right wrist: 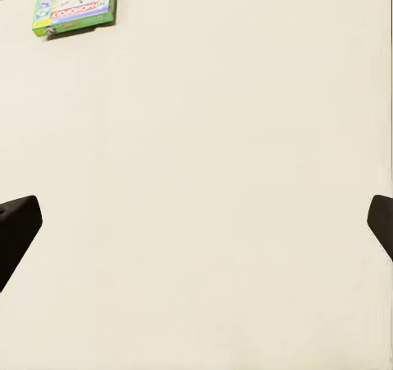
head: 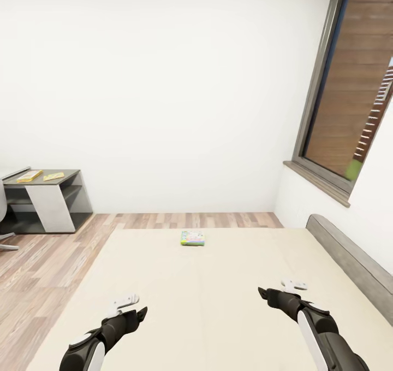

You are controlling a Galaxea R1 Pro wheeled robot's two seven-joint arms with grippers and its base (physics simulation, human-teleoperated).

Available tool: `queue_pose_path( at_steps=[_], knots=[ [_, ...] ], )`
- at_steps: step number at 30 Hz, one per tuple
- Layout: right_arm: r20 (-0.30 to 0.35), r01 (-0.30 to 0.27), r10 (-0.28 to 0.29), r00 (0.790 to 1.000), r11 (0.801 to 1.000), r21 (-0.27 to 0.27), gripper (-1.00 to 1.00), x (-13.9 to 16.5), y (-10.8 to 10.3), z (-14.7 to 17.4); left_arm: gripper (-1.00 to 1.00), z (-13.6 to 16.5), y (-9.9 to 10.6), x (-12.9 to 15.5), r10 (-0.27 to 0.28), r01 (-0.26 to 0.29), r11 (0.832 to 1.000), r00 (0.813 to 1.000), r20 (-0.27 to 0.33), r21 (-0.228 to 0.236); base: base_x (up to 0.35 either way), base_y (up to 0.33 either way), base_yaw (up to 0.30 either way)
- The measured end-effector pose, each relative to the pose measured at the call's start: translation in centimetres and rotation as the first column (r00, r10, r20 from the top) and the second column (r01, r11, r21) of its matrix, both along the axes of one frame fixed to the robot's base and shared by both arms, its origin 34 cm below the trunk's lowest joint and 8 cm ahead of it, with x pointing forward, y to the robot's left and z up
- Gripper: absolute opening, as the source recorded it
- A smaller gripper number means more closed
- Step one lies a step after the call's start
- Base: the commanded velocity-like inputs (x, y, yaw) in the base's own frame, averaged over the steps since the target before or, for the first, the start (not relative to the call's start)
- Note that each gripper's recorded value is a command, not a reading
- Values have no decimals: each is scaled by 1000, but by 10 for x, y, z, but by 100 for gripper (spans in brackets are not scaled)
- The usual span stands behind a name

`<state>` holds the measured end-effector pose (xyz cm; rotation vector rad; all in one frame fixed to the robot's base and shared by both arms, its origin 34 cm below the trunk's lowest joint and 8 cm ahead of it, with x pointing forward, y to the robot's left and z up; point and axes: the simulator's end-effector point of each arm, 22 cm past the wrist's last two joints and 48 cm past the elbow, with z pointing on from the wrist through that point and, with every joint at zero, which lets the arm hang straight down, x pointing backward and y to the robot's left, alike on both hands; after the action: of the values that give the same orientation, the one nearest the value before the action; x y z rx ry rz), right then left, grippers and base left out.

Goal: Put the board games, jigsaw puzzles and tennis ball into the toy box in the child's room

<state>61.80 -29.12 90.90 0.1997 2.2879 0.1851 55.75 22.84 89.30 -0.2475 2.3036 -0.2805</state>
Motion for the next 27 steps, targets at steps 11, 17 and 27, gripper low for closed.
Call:
queue_pose_path(
  at_steps=[11,17,27],
  knots=[
    [-1,0,0,1000,1000,0,100,0,0,0,100,0,-1,0,-1,1,1000,1000,0,-3,0,-23,0],
    [0,0,0,1000,1000,0,100,0,0,0,100,0,-1,0,0,0,1000,1000,0,-3,0,-90,0],
    [-3,0,0,1000,1000,2,100,0,1,-2,100,-1,0,0,-1,1,1000,1000,-3,-4,0,-97,0]
  ],
)
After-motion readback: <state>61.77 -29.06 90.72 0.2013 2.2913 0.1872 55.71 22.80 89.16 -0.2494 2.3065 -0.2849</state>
